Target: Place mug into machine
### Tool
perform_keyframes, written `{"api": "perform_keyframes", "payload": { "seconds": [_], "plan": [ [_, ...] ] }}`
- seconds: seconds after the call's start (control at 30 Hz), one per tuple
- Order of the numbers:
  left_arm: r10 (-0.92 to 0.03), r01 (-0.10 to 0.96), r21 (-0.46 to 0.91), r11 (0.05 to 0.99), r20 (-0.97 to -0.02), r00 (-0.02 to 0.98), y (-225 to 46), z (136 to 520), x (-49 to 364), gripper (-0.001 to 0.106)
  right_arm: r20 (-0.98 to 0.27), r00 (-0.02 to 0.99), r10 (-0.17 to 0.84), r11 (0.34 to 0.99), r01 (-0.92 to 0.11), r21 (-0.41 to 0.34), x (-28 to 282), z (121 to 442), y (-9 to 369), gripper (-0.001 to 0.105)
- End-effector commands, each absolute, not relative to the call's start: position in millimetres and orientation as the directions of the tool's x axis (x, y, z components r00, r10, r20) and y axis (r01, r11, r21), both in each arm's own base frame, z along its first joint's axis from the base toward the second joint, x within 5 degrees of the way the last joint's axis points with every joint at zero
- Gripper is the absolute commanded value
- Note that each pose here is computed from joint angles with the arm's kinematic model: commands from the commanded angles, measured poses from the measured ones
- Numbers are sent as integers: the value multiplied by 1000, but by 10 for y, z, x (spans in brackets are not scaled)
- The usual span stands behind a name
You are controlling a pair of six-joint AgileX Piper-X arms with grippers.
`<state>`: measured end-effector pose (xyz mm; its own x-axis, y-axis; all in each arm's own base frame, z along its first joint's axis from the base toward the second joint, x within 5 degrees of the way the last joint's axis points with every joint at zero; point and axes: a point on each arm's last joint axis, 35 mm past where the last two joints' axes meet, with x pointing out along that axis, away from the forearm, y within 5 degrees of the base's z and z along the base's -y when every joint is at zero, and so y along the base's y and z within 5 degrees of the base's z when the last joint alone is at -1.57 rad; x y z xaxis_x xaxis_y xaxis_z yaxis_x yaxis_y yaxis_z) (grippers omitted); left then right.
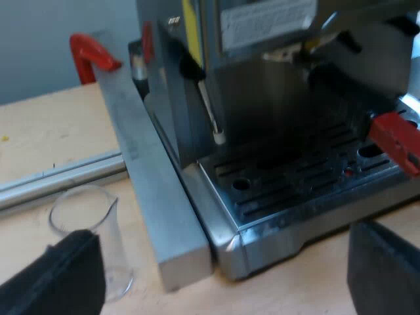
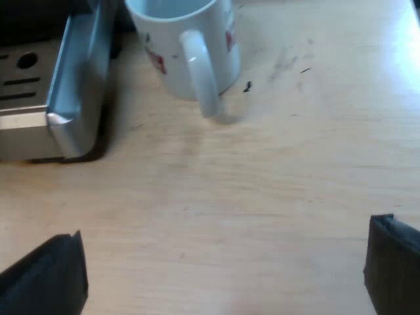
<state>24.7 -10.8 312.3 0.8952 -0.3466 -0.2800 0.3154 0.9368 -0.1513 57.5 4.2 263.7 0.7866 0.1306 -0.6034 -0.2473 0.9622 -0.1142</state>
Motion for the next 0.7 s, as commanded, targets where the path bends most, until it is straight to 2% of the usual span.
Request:
{"api": "perform_keyframes", "payload": {
  "seconds": [0.03,0.17,0.4,0.57,0.7],
  "plan": [
    [-470,437,-176,882,-261,843,-176,3189,334,78,-603,780,168,952,-288,-106,621,2676,62,86],
    [-580,547,-192,815,-270,769,-277,3222,461,78,-610,758,231,927,-361,-98,718,2675,105,86],
    [-727,697,-212,685,-243,642,-474,3171,659,78,-624,733,269,900,-422,-108,838,2663,156,86],
    [-778,751,-204,628,-200,596,-593,3013,788,78,-596,754,275,898,-423,-121,903,2644,167,86],
    [-782,756,-204,622,-199,590,-646,2854,865,78,-576,770,274,899,-418,-130,948,2569,171,86]
  ]
}}
